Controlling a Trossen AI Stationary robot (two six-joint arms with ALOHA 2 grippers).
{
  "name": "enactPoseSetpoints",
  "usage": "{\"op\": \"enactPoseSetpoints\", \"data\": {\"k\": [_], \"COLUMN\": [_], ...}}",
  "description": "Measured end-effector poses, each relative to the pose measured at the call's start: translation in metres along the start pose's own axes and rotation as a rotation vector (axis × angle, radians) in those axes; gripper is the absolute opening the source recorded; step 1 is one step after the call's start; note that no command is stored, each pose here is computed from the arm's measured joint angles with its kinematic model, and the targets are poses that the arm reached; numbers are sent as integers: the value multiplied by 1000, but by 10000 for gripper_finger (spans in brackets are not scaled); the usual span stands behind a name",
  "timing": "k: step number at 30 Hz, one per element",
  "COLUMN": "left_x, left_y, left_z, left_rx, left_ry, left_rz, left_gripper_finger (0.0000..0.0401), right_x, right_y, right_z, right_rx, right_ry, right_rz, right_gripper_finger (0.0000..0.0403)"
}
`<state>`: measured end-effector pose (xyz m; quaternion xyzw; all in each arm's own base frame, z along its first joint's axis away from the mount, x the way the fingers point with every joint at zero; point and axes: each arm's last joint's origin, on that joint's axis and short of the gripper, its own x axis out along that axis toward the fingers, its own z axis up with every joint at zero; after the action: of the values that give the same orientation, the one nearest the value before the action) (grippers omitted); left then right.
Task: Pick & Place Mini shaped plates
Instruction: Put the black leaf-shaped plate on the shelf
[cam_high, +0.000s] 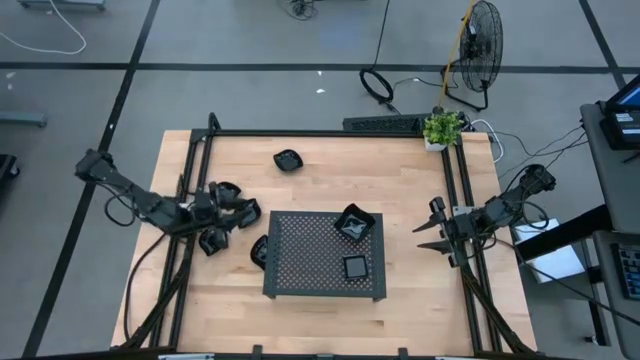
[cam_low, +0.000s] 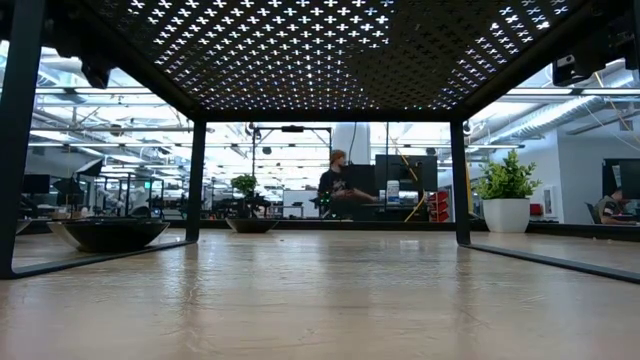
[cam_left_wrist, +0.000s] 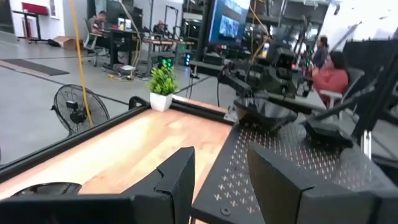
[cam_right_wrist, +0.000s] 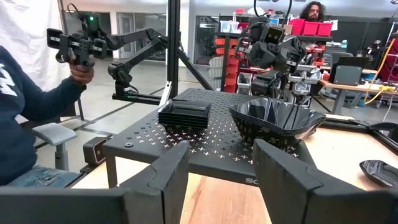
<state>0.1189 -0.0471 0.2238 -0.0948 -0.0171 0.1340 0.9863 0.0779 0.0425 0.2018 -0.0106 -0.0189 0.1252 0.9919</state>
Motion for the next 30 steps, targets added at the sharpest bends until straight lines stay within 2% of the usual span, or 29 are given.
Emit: {"op": "enactPoseSetpoints", "data": {"k": [8,19,24,30], "left_x": [5,9,10,17], "left_y": [-3,-7,-8,-3], "left_z": [-8,-16,-6,14], "left_rx": [81,118,64,61], "left_ry": [46,83,15,27], "left_rz": [6,13,12,142], "left_gripper_finger": [150,150,150,150], "right_x": [0,0,0,0], "right_y": [0,0,0,0], "right_z": [0,0,0,0], "right_rx": [0,0,0,0], "right_ry": [0,-1,-1,-1], "right_rz": [0,0,0,0], "right_gripper_finger": [165,165,165,165]}}
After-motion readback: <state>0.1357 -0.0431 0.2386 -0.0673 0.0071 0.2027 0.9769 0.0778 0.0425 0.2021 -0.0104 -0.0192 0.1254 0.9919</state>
